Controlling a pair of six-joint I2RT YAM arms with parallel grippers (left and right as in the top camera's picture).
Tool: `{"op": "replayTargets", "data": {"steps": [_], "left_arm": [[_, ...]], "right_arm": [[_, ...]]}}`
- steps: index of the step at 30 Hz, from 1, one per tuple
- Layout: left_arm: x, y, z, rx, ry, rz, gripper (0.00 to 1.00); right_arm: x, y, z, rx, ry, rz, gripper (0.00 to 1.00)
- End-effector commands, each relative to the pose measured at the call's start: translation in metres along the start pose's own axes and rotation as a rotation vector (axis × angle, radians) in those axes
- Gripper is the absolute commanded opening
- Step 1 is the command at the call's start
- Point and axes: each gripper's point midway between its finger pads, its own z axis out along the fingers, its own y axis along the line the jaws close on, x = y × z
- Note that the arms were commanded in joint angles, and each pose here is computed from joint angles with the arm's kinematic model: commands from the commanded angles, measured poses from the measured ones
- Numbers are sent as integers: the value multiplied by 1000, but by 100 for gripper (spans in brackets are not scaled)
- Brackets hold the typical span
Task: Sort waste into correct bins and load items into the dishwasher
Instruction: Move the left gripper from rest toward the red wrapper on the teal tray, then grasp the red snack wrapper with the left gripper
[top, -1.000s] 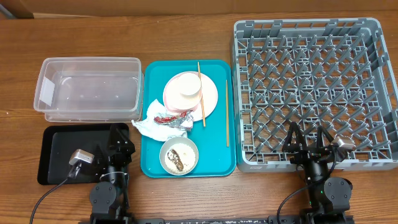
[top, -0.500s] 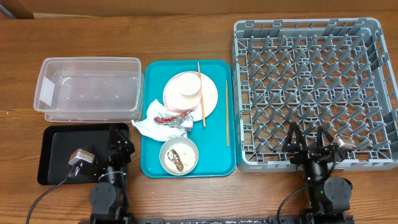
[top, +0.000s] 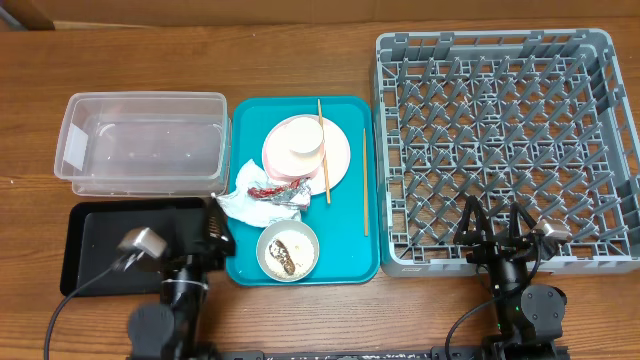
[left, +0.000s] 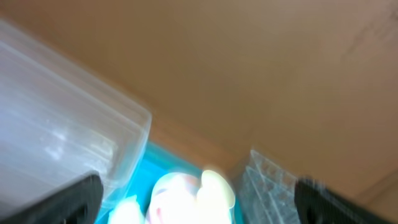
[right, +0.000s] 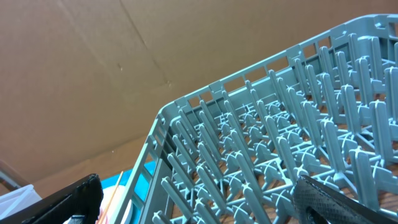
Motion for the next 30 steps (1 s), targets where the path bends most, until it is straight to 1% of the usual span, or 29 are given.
{"op": "replayTargets", "data": {"steps": [1, 3, 5, 8, 10, 14, 17, 19, 20, 21, 23, 24, 25, 28, 30], "left_arm": [[-17, -58, -28, 85, 231, 116, 100], [-28, -67, -35, 22, 336, 164, 100], [-37, -73, -42, -74, 502, 188, 100], [-30, -66, -49, -237, 771, 188, 100], [-12, -54, -53, -370, 992, 140, 100], [25, -25, -52, -580, 1297, 65, 100], [50, -6, -29, -660, 1427, 31, 100], [71, 0, -11, -662, 1495, -23, 100], [82, -1, -3, -632, 1538, -55, 58], [98, -3, 5, -576, 1596, -92, 4], [116, 3, 12, -584, 1653, -104, 4], [123, 8, 15, -606, 1661, -86, 4], [129, 15, 17, -658, 1657, -58, 4], [140, 26, 24, -777, 1595, 67, 4], [144, 29, 35, -853, 1487, 178, 4]], "right_arm": [[1, -2, 0, 5, -7, 0, 100], [1, -2, 0, 5, -8, 0, 100], [1, -2, 0, 5, -8, 0, 100], [1, -2, 0, 5, -8, 0, 100], [1, -2, 0, 5, -8, 0, 100], [1, -2, 0, 5, -7, 0, 100], [1, -2, 0, 5, -7, 0, 100], [1, -2, 0, 5, -8, 0, 100], [1, -2, 0, 5, -7, 0, 100], [1, -2, 0, 5, -7, 0, 100], [1, -2, 0, 5, -7, 0, 100], [1, -2, 0, 5, -8, 0, 100], [1, -2, 0, 5, -7, 0, 100], [1, -2, 0, 5, -8, 0, 100], [1, -2, 0, 5, -7, 0, 100]]}}
